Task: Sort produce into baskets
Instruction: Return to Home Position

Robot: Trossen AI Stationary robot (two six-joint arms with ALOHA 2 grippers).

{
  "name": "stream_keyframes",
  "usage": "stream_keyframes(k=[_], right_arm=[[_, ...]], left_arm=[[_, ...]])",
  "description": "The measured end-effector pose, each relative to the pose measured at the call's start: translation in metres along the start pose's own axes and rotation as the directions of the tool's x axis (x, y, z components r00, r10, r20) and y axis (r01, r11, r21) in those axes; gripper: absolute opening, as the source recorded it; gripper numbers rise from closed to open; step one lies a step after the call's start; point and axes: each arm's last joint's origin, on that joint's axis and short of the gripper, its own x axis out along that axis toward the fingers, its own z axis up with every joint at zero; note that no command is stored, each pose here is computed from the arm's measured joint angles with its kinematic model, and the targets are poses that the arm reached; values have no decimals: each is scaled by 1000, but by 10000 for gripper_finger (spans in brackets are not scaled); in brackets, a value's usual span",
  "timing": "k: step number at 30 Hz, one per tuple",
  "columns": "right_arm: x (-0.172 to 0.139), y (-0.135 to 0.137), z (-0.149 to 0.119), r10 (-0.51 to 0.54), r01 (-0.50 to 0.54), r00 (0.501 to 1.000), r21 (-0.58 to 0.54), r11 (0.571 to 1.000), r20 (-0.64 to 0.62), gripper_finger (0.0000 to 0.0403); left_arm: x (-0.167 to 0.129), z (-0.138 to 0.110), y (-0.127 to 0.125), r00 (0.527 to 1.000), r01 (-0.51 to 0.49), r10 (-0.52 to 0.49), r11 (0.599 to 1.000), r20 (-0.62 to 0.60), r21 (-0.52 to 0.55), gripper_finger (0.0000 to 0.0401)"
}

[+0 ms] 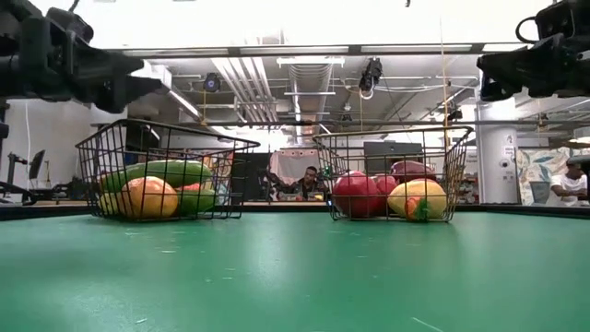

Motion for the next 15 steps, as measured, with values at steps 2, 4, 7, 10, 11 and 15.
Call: stream_keyframes(k=[2, 4, 7, 10, 11, 15], right_arm=[[0, 0, 0, -16, 16, 1000, -10, 1000, -5, 13], [0, -2, -1, -69, 69, 997, -1, 998, -18, 13], [0, -4, -5, -143, 145, 988, 37, 989, -65, 13], [-1, -4, -6, -173, 183, 981, 130, 974, -87, 13], [0, -4, -7, -172, 185, 981, 170, 968, -91, 13], [0, -4, -7, -171, 191, 981, 286, 939, -94, 13]], left_arm=[[0, -2, 0, 1000, -2, 2, 1000, -17, 4, 315], [0, -4, 0, 999, -1, 2, 1000, -41, 11, 315], [0, -6, 0, 998, -1, 2, 1000, -67, 18, 315], [0, -7, 0, 997, 0, 1, 1000, -71, 13, 315], [0, -7, 0, 997, -1, 1, 1000, -74, 2, 315], [0, -7, 0, 997, -2, 1, 1000, -76, -10, 315]])
